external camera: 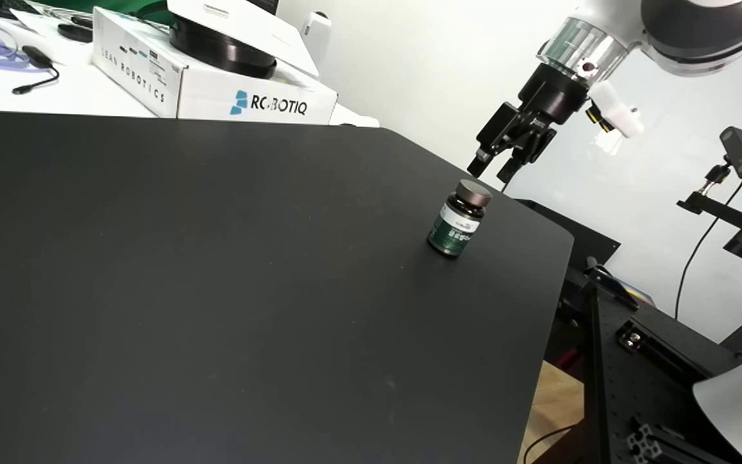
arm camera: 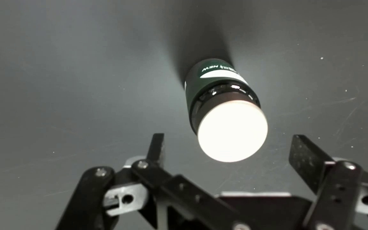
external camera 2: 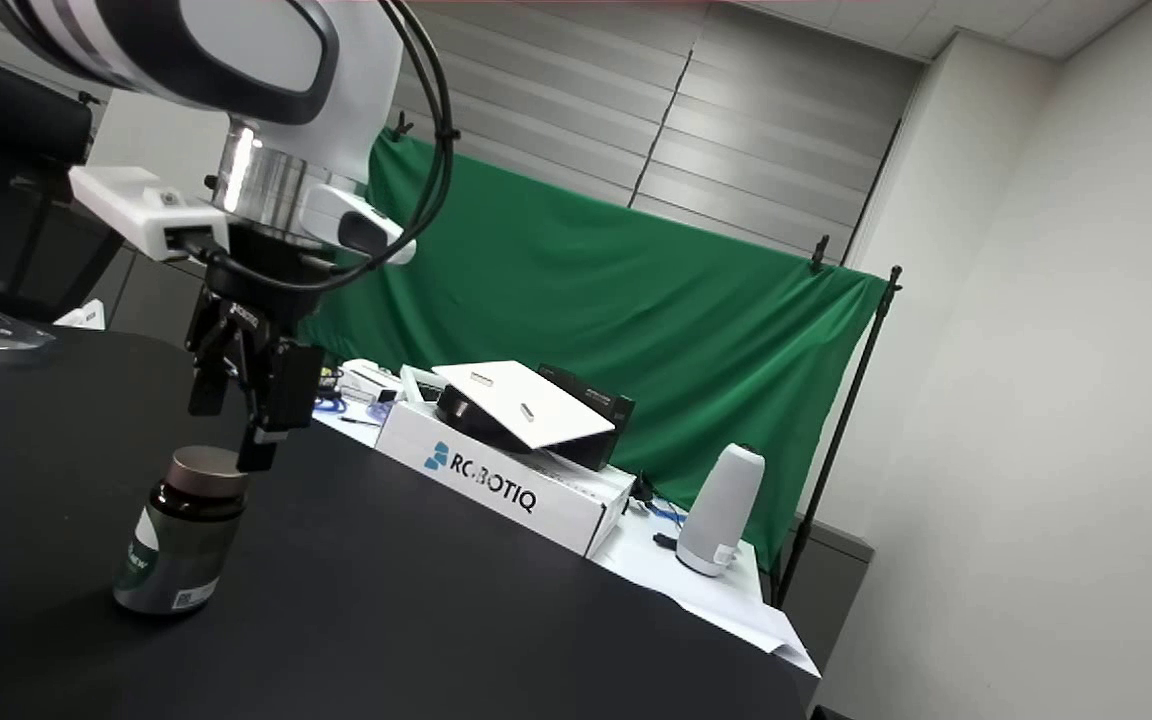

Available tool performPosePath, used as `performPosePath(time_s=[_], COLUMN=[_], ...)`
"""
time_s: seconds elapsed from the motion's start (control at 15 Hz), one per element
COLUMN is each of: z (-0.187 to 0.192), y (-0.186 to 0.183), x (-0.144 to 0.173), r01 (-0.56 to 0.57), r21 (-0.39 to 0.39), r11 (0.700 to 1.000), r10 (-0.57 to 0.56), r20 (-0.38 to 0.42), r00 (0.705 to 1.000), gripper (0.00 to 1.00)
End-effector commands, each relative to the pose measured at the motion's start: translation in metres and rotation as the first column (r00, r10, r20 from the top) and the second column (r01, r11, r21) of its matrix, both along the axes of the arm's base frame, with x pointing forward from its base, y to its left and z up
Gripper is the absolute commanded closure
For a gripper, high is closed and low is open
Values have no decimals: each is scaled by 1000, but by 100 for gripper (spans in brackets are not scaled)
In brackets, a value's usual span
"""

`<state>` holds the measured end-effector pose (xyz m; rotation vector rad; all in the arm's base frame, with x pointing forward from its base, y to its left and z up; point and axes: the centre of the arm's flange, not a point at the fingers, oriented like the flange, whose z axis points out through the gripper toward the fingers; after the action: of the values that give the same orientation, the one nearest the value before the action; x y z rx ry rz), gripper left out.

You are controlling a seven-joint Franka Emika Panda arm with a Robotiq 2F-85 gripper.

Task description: Move the object to the left side of the table

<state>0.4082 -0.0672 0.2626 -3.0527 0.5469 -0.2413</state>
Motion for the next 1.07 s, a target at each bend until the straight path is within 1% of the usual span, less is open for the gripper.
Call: performPosePath(time_s=[0.0, 0.33, 0.4, 0.47, 0.6, 0.67, 0.8, 0.87, 1.0], z=[-17, -29, -30, -30, -29, -28, -24, -19, -9], y=[2, 4, 4, 4, 4, 3, 3, 5, 9], x=[8, 9, 9, 9, 9, 9, 10, 9, 7], r01=[5, -5, -7, -9, -12, -14, -21, -32, -71], r21=[17, 13, 8, 1, -5, -8, -2, 6, 15], r11=[1000, 1000, 1000, 1000, 1000, 1000, 1000, 999, 997], r10=[-6, 5, 7, 9, 12, 14, 21, 32, 71], r20=[13, 13, 21, 29, 44, 50, 52, 41, 27], r00=[1000, 1000, 1000, 1000, 999, 999, 998, 999, 997], gripper=[0, 0, 25, 26, 40, 49, 62, 64, 64])
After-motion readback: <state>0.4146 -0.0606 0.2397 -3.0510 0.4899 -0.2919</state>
